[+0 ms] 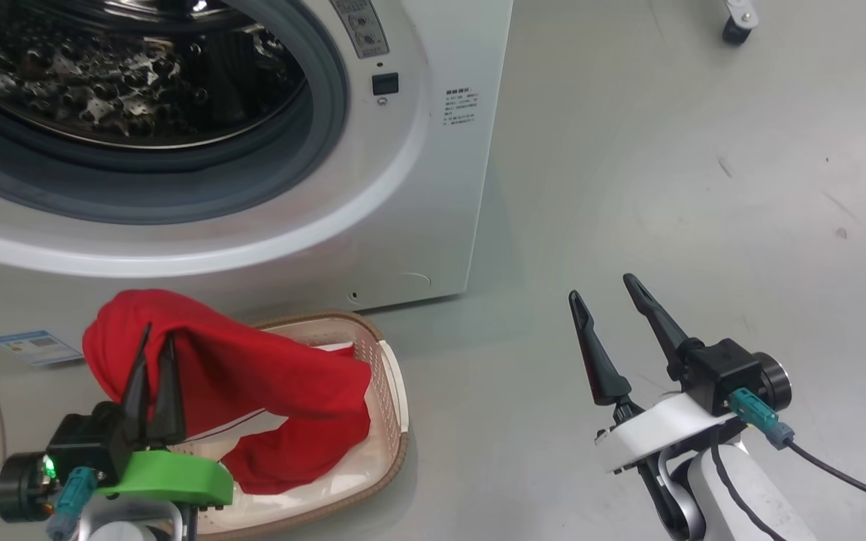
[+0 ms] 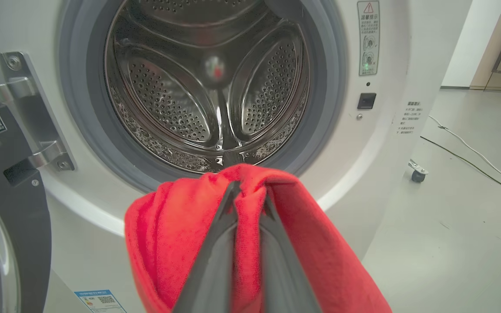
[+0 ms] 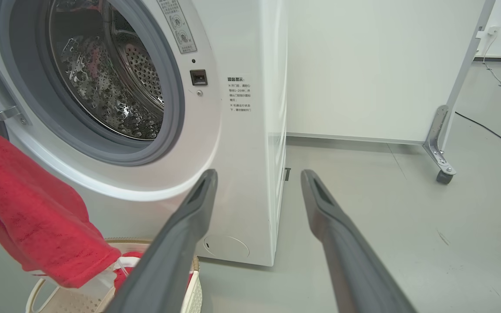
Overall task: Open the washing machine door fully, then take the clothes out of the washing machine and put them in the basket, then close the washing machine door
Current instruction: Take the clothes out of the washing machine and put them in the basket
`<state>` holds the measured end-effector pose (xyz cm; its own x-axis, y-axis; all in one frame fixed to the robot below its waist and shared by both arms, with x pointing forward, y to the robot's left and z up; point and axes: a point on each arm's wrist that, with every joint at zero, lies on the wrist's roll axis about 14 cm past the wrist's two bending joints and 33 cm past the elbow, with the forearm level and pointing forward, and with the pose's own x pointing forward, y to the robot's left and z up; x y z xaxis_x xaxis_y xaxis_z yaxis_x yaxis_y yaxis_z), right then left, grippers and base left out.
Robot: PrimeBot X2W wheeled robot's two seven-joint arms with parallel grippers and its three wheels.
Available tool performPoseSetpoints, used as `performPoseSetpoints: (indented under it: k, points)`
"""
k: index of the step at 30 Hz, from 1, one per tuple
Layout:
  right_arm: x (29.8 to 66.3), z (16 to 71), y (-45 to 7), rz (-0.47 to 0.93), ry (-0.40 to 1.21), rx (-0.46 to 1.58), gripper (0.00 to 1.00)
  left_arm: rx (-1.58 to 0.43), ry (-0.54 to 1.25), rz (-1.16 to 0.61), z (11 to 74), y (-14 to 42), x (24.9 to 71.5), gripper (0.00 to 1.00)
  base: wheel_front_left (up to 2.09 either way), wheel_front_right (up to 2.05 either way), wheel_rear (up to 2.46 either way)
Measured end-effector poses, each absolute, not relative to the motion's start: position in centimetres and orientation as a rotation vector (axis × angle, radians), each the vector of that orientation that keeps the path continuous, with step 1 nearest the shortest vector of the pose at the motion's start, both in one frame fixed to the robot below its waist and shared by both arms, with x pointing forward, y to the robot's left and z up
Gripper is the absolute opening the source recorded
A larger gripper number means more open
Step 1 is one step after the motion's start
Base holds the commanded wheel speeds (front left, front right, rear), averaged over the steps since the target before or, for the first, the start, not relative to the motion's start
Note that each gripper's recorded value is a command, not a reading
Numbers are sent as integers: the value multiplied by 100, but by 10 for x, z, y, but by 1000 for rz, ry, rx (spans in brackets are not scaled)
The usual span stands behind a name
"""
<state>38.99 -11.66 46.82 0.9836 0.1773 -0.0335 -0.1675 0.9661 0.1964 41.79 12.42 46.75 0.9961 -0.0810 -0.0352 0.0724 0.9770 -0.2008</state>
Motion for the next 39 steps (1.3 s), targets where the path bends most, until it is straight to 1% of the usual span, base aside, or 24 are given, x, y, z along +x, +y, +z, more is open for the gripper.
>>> performPoseSetpoints:
  k: [11,20,26,32,39]
  points:
    - [413,460,-118,172,56,196,100,-201,336,-103,369,107,411,0,0,0,0]
    - [435,447,-121,169,72,197,100,-210,463,-162,316,85,431,0,0,0,0]
    - [451,436,-121,173,81,200,100,-191,529,-174,281,84,449,0,0,0,0]
    - [456,415,-129,146,127,188,100,-176,669,-182,234,82,433,0,0,0,0]
    - [460,396,-136,122,166,178,100,-170,787,-172,197,82,417,0,0,0,0]
